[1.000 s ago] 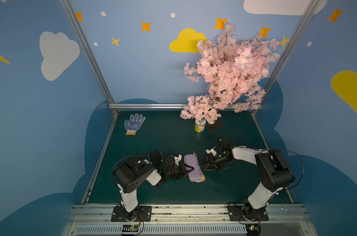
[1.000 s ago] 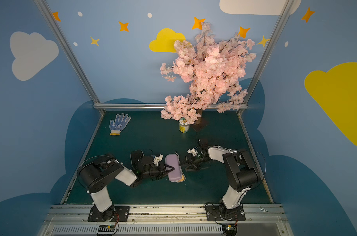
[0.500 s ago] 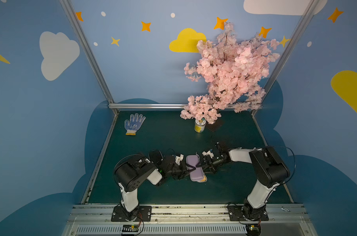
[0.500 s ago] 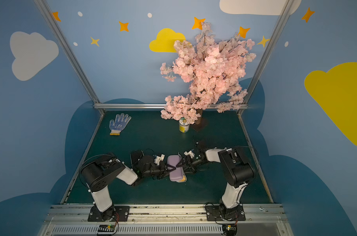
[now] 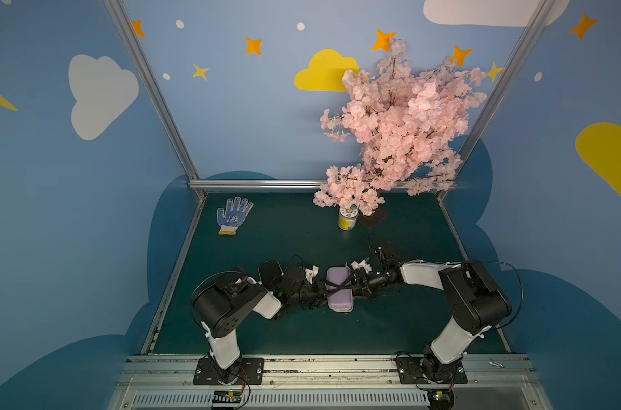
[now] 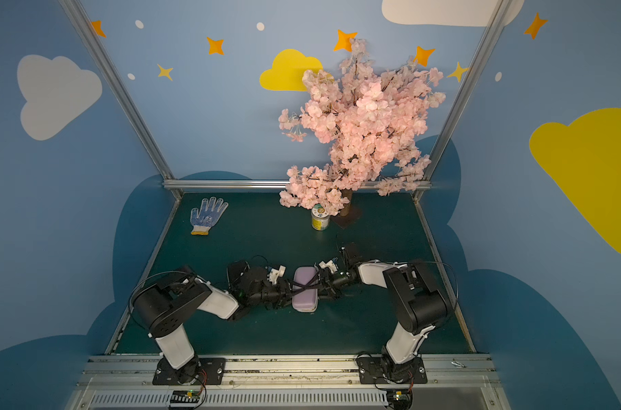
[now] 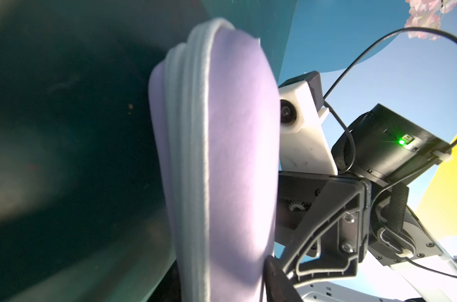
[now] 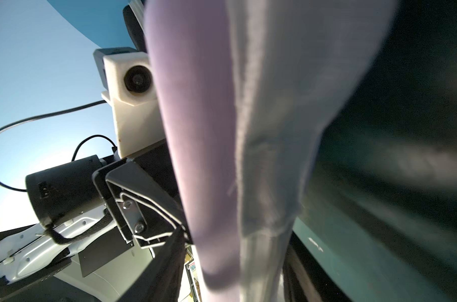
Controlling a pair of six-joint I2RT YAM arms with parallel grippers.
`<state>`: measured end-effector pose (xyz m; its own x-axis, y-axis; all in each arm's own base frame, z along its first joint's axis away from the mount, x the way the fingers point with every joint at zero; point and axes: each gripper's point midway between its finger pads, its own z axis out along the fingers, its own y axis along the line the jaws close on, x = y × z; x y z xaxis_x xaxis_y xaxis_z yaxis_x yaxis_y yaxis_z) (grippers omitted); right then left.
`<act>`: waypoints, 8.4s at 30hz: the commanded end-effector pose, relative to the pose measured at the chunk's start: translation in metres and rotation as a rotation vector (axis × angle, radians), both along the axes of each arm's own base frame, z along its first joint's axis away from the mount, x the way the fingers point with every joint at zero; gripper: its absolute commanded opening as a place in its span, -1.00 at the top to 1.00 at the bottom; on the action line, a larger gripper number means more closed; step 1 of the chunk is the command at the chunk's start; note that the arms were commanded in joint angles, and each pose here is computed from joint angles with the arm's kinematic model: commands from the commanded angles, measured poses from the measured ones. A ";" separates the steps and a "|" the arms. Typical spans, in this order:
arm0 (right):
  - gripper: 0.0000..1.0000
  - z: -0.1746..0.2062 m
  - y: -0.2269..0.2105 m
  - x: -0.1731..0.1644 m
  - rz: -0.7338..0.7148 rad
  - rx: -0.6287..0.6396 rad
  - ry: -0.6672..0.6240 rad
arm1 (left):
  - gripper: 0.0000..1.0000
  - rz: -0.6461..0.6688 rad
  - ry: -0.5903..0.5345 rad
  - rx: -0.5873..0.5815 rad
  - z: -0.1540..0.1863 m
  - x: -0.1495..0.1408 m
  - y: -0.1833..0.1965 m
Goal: Put umbrellas into zippered umbrella sleeves
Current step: Pick up the umbrella sleeve at the center of the board, then zip the zipper on the umbrella sleeve, then place the umbrella sleeve at the center of the board, then zip the zipper on the umbrella sleeve.
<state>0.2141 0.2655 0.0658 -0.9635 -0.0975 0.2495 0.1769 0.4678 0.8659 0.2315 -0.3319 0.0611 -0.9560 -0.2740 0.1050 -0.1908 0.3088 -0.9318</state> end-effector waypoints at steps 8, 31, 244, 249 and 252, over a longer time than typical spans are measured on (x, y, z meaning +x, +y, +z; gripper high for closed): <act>0.28 0.028 0.011 0.015 -0.005 0.136 -0.094 | -0.29 -0.021 -0.101 -0.086 0.044 -0.003 0.002; 0.53 0.100 0.025 0.030 -0.050 0.261 -0.184 | -0.66 0.052 -0.156 -0.008 0.061 0.005 0.034; 1.00 -0.036 -0.059 0.064 0.278 -0.835 -0.797 | 0.43 -0.205 0.240 0.611 -0.122 0.031 0.048; 1.00 -0.036 -0.053 0.042 0.341 -0.842 -0.785 | 0.45 -0.172 0.273 0.587 -0.131 0.032 0.051; 1.00 -0.035 -0.039 0.024 0.382 -0.806 -0.782 | 0.46 -0.170 0.278 0.582 -0.134 0.032 0.050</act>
